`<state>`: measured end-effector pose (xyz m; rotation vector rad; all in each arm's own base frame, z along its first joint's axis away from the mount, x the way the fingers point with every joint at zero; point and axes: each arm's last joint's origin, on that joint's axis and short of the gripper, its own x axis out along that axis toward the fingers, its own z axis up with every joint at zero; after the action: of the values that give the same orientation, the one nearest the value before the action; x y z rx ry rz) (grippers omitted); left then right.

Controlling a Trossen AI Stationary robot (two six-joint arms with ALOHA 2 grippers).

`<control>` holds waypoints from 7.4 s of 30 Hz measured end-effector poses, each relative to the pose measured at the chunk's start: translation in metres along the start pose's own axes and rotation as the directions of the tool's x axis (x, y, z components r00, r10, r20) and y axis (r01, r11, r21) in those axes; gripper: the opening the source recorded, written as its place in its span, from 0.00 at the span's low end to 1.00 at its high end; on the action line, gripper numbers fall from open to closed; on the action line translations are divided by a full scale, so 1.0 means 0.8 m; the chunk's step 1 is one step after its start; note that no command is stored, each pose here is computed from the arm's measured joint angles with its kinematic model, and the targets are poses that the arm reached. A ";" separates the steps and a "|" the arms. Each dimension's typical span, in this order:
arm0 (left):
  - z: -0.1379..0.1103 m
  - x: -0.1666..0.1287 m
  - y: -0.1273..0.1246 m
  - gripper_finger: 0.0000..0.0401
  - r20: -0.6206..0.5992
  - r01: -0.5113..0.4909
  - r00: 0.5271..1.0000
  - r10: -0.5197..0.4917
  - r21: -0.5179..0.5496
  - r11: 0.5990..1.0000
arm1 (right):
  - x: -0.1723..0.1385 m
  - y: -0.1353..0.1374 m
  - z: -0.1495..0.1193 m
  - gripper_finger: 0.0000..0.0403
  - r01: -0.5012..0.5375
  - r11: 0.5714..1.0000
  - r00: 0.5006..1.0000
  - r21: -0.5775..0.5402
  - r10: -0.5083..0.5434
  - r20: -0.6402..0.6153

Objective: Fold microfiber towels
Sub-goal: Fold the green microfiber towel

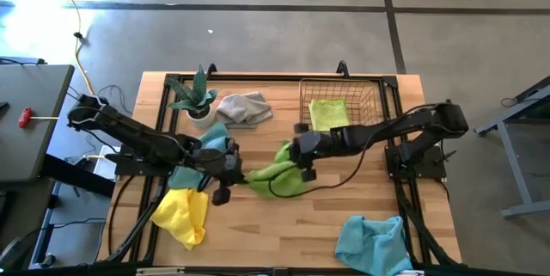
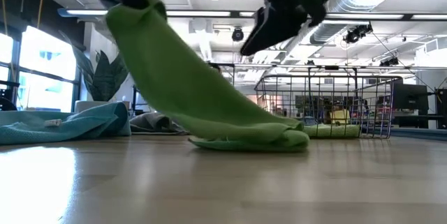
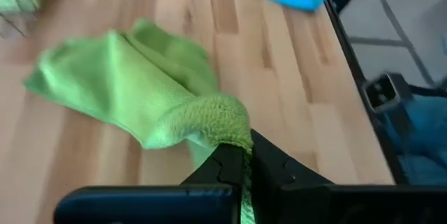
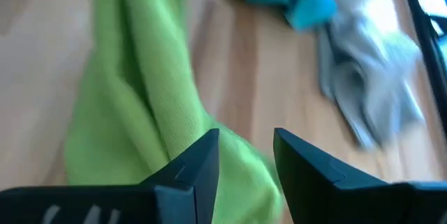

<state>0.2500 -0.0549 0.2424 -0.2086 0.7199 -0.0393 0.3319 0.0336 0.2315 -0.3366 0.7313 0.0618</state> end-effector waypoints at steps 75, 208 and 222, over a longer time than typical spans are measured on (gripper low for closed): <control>0.088 -0.045 0.105 0.00 0.565 0.172 0.825 -0.024 -0.211 0.962 | -0.025 0.110 0.026 0.32 0.434 0.775 0.882 0.459 -0.468 -0.043; 0.013 0.096 -0.049 0.57 0.368 -0.223 0.928 -0.067 0.689 0.690 | -0.058 0.148 0.014 0.00 -0.402 0.615 0.621 0.678 0.728 -0.292; 0.060 0.087 0.010 0.57 0.523 -0.094 0.810 -0.266 0.563 0.821 | -0.171 0.117 0.077 0.00 -0.101 0.887 0.721 0.451 0.377 -0.581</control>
<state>0.3336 -0.0464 0.2307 0.3225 0.0481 -0.2705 0.2536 0.1506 0.3392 0.1534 1.4742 0.0462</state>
